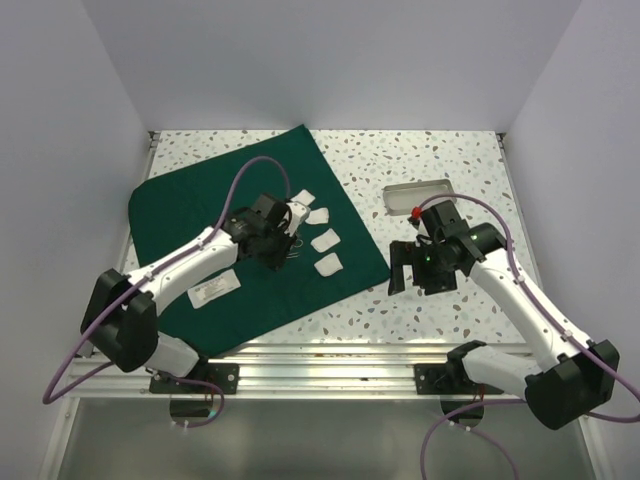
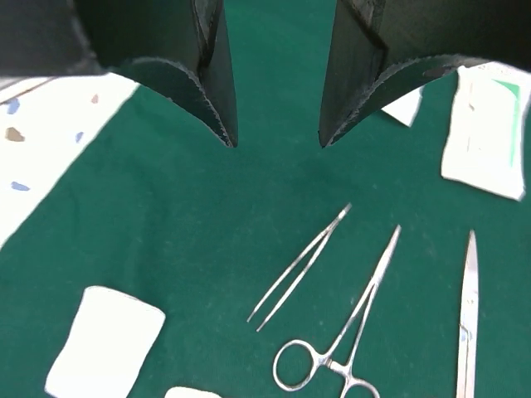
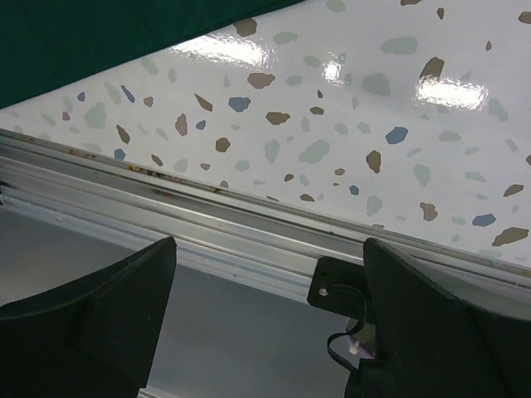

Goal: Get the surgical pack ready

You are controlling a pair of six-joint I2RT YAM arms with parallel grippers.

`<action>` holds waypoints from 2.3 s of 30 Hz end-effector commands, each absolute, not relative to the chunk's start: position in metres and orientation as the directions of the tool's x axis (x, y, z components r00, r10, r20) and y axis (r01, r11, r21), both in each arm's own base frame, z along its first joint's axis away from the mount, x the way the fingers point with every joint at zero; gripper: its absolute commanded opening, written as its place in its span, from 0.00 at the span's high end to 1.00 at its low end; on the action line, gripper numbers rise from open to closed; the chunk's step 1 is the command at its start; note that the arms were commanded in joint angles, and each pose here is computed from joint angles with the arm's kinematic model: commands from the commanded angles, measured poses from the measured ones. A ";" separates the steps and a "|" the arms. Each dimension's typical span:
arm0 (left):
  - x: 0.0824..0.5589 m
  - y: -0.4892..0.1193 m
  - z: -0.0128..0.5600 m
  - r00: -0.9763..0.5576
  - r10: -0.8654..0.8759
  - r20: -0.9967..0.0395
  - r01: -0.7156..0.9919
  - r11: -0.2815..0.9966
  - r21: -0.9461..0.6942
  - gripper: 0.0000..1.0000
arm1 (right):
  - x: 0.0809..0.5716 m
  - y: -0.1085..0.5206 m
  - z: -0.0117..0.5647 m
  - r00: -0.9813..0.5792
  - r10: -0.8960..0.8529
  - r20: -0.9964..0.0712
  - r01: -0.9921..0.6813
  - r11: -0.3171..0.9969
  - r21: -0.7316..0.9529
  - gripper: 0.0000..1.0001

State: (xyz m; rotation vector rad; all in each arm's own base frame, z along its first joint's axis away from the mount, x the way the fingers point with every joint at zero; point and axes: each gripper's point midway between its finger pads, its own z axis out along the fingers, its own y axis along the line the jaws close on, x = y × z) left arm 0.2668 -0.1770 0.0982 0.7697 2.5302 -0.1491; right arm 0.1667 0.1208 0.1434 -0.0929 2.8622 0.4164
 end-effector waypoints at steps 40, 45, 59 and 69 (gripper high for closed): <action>0.339 -0.193 0.037 -0.564 0.653 -0.505 0.743 0.669 0.035 0.97 | 0.178 0.129 0.141 -0.975 -0.004 -0.224 -0.068 0.958 0.280 0.01; 0.346 -0.194 0.082 -0.612 0.579 -0.539 0.674 0.738 0.028 1.00 | 0.185 0.138 0.146 -0.973 0.002 -0.233 -0.074 0.945 0.317 0.01; 0.262 -0.282 0.194 -0.831 0.087 -0.549 0.517 0.485 -0.706 1.00 | 0.272 0.244 0.202 -0.920 0.310 -0.241 0.004 0.621 0.783 0.29; 0.253 -0.300 0.199 -0.864 0.038 -0.503 0.474 0.400 -0.784 1.00 | 0.305 0.262 0.205 -0.890 0.373 -0.262 0.031 0.623 0.782 0.43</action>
